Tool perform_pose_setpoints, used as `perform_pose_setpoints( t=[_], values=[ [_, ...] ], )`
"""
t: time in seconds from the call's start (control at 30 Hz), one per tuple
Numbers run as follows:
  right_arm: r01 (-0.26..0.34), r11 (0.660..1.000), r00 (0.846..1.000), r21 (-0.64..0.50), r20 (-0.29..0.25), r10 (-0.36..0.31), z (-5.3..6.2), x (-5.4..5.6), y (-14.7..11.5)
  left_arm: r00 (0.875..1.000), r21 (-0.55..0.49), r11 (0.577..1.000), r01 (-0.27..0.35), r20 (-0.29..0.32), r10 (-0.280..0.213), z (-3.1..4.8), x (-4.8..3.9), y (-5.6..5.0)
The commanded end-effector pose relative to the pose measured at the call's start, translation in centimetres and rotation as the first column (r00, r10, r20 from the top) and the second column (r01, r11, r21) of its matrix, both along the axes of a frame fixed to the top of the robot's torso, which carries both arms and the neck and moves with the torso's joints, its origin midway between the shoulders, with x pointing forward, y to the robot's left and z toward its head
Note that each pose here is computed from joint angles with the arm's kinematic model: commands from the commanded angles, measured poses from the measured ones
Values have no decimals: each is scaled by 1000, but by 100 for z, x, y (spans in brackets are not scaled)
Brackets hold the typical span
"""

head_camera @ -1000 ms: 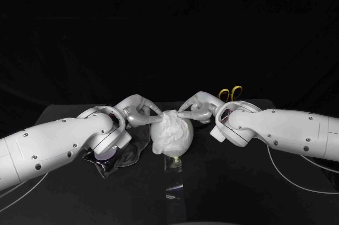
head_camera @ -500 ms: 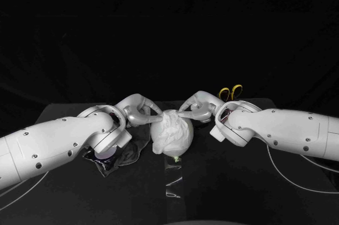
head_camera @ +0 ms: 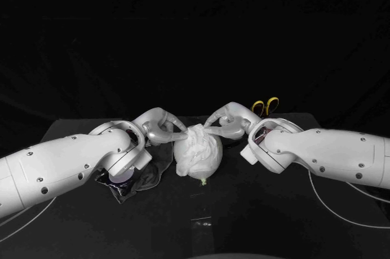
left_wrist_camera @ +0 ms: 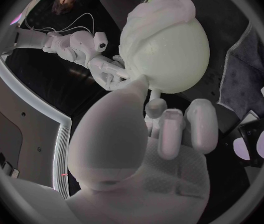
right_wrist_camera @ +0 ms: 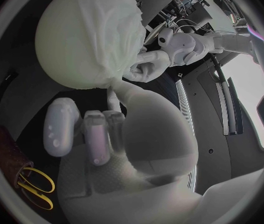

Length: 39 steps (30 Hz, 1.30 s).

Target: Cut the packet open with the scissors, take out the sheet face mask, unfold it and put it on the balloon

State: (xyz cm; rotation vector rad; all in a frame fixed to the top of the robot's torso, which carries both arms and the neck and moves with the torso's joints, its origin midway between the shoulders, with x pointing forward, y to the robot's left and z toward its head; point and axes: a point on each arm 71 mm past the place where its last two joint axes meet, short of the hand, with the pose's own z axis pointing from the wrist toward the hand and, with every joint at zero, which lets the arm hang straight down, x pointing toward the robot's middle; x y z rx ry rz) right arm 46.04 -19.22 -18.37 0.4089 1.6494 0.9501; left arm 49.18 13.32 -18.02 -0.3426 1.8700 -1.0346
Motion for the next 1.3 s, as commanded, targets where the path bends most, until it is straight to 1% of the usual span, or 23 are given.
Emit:
perform_pose_setpoints(
  t=[0.03, 0.23, 0.47, 0.73, 1.1, 1.3],
  values=[
    [19, 999, 998, 32, 65, -21, 55, -13, -26, 1000, -12, 1000, 23, 5, -23, 8, -19, -38],
    [38, 998, 996, 46, 80, -42, 75, -35, -66, 999, -30, 999, 31, 23, -30, 27, -28, -51],
    [47, 996, 993, 69, 104, -55, 115, -85, -77, 999, -46, 998, 40, 36, -38, 42, -33, -66],
    [41, 995, 994, 87, 101, -50, 132, -134, -53, 998, -63, 997, 47, 47, -44, 54, -34, -92],
    [46, 993, 991, 109, 124, -59, 182, -211, -67, 998, -80, 996, 36, 55, -32, 61, -18, -104],
    [58, 993, 989, 107, 126, -72, 185, -206, -113, 998, -86, 996, 28, 53, -23, 60, -10, -97]
  ],
)
